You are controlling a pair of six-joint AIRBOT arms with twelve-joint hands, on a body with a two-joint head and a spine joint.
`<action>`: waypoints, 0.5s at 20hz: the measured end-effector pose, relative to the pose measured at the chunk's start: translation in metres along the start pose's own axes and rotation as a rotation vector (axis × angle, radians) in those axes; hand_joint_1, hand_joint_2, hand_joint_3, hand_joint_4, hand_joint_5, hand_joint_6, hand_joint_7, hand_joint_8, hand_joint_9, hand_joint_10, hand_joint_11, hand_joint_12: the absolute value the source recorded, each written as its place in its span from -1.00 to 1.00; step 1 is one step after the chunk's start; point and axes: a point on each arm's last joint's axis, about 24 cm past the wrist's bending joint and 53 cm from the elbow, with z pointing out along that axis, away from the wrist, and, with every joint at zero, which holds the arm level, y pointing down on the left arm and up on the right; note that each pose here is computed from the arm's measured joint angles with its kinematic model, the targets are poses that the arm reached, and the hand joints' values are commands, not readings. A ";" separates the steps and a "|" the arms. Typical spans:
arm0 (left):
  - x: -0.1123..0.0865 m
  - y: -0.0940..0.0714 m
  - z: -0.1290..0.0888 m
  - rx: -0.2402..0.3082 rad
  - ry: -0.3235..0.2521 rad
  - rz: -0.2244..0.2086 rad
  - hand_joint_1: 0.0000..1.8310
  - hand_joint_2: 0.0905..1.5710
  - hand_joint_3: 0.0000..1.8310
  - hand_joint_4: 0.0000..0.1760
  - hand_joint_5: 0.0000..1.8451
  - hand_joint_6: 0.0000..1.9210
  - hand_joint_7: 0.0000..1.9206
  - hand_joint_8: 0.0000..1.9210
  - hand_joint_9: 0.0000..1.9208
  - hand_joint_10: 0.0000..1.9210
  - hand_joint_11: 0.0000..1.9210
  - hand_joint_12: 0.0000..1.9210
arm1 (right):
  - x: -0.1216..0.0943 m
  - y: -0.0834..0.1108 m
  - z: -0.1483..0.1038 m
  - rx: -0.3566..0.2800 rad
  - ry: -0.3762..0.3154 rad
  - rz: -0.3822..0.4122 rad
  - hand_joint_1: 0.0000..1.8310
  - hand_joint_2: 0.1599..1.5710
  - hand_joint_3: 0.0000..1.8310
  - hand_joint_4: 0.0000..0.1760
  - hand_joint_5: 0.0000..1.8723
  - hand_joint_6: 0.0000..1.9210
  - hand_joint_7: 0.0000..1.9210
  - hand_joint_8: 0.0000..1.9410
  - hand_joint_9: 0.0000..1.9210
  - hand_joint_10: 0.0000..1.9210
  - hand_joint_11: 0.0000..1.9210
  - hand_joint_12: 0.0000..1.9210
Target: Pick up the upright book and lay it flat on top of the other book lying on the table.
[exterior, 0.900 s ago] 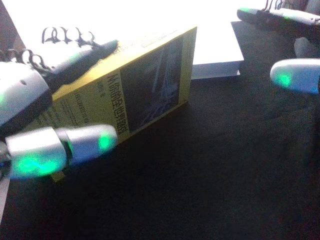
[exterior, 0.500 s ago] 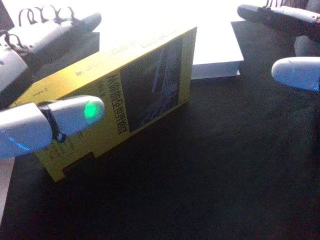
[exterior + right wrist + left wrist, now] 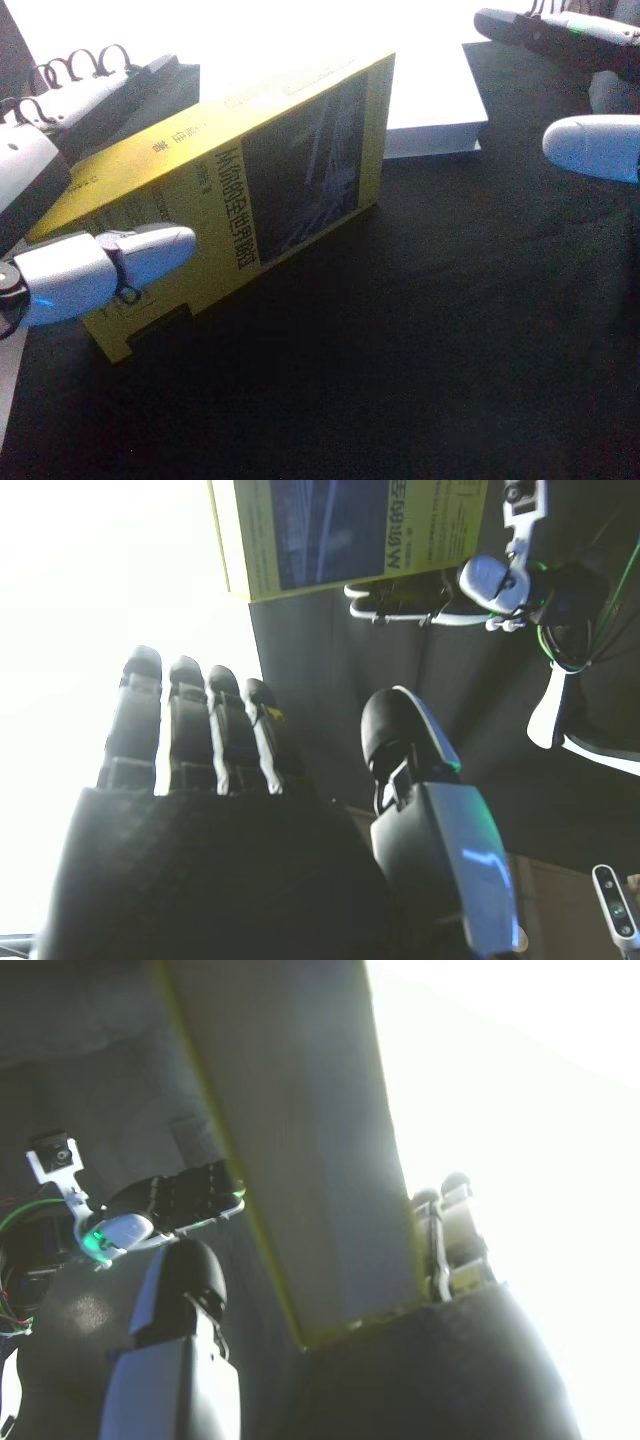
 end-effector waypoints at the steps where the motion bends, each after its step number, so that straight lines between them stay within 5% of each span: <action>1: 0.001 0.004 -0.001 -0.004 -0.002 0.007 -0.21 0.41 -1.00 -0.50 -1.00 -1.00 -0.79 -0.99 -0.68 -0.97 -0.95 -0.06 | 0.000 0.000 0.000 0.001 0.000 0.000 -0.71 0.71 -1.00 -0.91 -1.00 -1.00 -1.00 -1.00 -1.00 -1.00 -1.00 -1.00; 2: 0.000 0.011 -0.002 -0.020 -0.005 0.012 -0.03 0.50 -1.00 -1.00 -0.38 -0.97 -0.04 -0.87 -0.05 -0.52 -0.41 0.45 | 0.000 0.000 0.000 0.000 0.000 0.000 -0.71 0.71 -1.00 -0.97 -1.00 -1.00 -1.00 -1.00 -1.00 -1.00 -1.00 -1.00; 3: -0.002 0.014 -0.003 -0.025 -0.010 0.016 0.16 0.51 -1.00 -1.00 -0.15 -0.01 0.30 -0.63 0.21 0.06 -0.03 0.62 | 0.000 0.000 0.000 0.000 0.000 0.000 -0.68 0.70 -1.00 -0.96 -1.00 -1.00 -1.00 -1.00 -1.00 -1.00 -1.00 -1.00; 4: -0.003 0.016 -0.003 -0.032 -0.015 0.008 0.20 0.52 -1.00 -1.00 -0.14 0.23 0.32 -0.41 0.26 0.16 0.07 0.61 | 0.000 0.000 0.000 0.000 0.000 0.000 -0.70 0.71 -1.00 -0.90 -1.00 -1.00 -1.00 -1.00 -1.00 -1.00 -1.00 -1.00; 6: -0.005 0.013 -0.004 -0.010 -0.022 0.028 0.20 0.53 -1.00 -1.00 -0.15 0.32 0.34 -0.19 0.40 0.12 0.25 0.52 | 0.000 0.000 0.000 -0.001 0.000 0.001 -0.68 0.71 -1.00 -0.82 -1.00 -1.00 -1.00 -1.00 -1.00 -1.00 -1.00 -1.00; 10: -0.004 0.003 -0.008 0.033 -0.016 0.058 0.20 0.56 -1.00 -1.00 -0.19 0.38 0.26 -0.13 0.36 0.04 0.24 0.36 | 0.000 0.000 0.000 -0.001 0.000 0.001 -0.66 0.69 -1.00 -0.70 -1.00 -1.00 -1.00 -1.00 -1.00 -1.00 -1.00 -1.00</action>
